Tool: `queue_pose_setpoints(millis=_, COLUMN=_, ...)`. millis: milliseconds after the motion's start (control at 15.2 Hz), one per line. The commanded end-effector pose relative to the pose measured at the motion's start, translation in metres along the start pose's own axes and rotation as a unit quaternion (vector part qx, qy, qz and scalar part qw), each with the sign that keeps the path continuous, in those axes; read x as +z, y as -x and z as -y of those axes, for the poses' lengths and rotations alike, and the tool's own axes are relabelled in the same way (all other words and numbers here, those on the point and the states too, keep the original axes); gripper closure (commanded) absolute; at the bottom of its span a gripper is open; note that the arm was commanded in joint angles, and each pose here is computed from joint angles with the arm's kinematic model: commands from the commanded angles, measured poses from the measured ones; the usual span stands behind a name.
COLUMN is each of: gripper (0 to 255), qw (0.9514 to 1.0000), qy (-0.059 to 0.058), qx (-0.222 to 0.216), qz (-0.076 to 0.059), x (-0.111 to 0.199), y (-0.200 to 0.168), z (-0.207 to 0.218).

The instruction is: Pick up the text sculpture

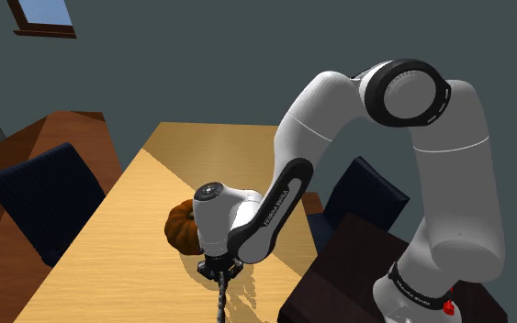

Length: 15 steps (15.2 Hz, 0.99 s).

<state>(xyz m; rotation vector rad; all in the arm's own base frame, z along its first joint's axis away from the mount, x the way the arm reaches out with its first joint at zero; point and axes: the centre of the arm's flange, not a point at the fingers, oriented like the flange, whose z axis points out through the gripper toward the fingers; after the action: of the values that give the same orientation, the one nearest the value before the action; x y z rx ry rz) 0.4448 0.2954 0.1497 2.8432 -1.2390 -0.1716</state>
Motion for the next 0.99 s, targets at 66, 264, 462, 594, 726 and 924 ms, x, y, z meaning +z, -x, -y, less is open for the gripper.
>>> queue_pose_setpoints(millis=66, gripper=255, qw=1.0000, qy=-0.001, qx=0.000, qz=0.000, x=-0.006, y=0.002, z=0.000)
queue_pose_setpoints(millis=264, gripper=255, qw=1.0000, qy=-0.001, qx=0.000, qz=0.000, x=-0.021, y=0.004, z=-0.001)
queue_pose_setpoints(millis=462, gripper=255, qw=1.0000, qy=-0.001, qx=0.000, qz=0.000, x=-0.037, y=0.005, z=-0.003)
queue_pose_setpoints(millis=594, gripper=255, qw=1.0000, qy=-0.001, qx=0.000, qz=0.000, x=-0.048, y=0.006, z=-0.003)
queue_pose_setpoints(millis=726, gripper=255, qw=1.0000, qy=-0.001, qx=0.000, qz=0.000, x=-0.058, y=0.007, z=-0.004)
queue_pose_setpoints(millis=924, gripper=255, qw=1.0000, qy=-0.001, qx=0.000, qz=0.000, x=-0.074, y=0.008, z=-0.005)
